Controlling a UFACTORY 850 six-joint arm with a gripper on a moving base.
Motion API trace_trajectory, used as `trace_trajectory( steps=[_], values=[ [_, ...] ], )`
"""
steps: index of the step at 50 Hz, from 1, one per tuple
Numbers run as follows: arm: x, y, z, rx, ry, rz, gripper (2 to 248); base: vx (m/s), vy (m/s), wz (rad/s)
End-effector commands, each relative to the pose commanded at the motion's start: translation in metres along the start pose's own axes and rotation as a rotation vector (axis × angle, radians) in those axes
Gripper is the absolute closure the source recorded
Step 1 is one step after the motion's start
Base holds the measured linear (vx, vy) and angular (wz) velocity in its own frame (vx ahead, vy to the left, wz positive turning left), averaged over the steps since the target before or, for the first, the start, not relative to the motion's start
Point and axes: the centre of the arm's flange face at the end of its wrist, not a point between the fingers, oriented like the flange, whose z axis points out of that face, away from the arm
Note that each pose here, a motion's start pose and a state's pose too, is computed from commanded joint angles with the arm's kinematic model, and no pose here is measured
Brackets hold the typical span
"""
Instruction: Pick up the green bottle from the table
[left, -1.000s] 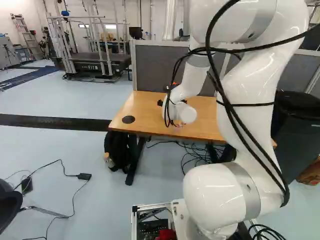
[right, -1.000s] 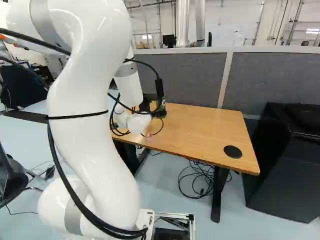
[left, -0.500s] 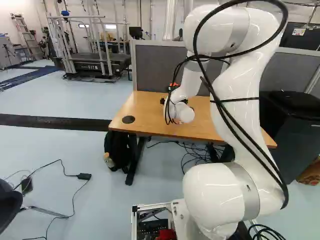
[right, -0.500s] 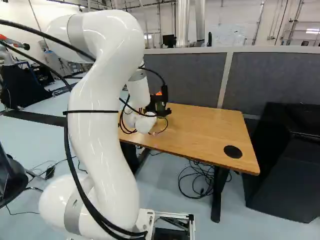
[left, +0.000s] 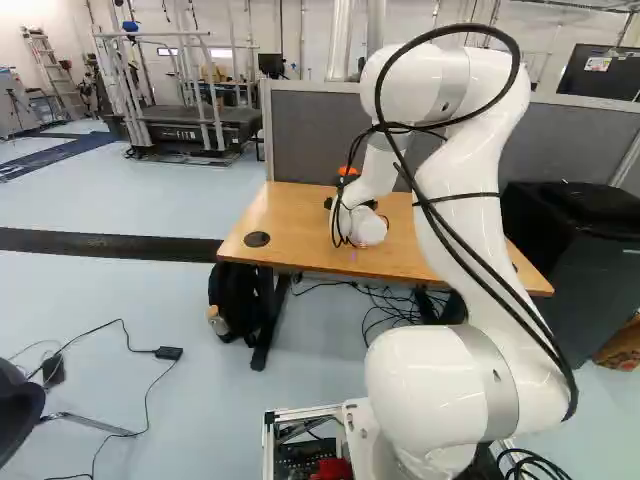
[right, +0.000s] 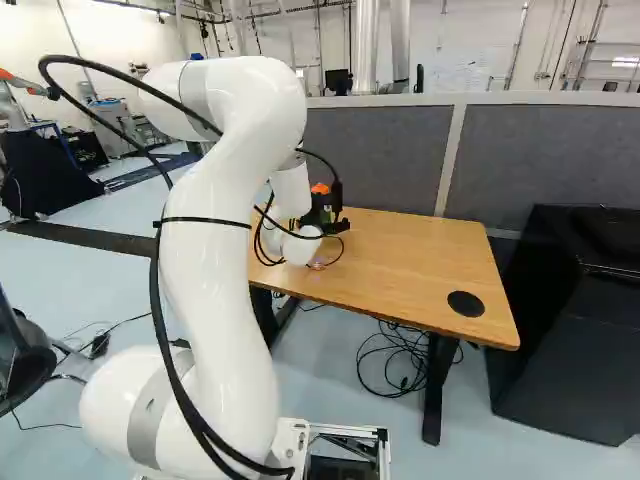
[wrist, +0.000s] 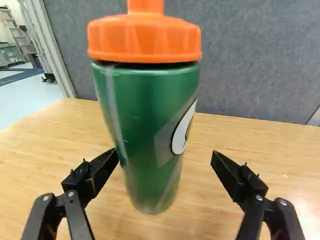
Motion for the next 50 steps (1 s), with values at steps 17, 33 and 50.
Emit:
trace_trajectory(
  steps=[17,33,50],
  values=[
    [0.000,0.000,0.001,0.000,0.000,0.000,102,0.000,0.000,0.000],
    [0.000,0.000,-0.001,-0.001,-0.002,0.000,129,0.000,0.000,0.000],
    [0.011,0.002,-0.026,-0.003,0.001,0.001,129,0.000,0.000,0.000]
  ],
)
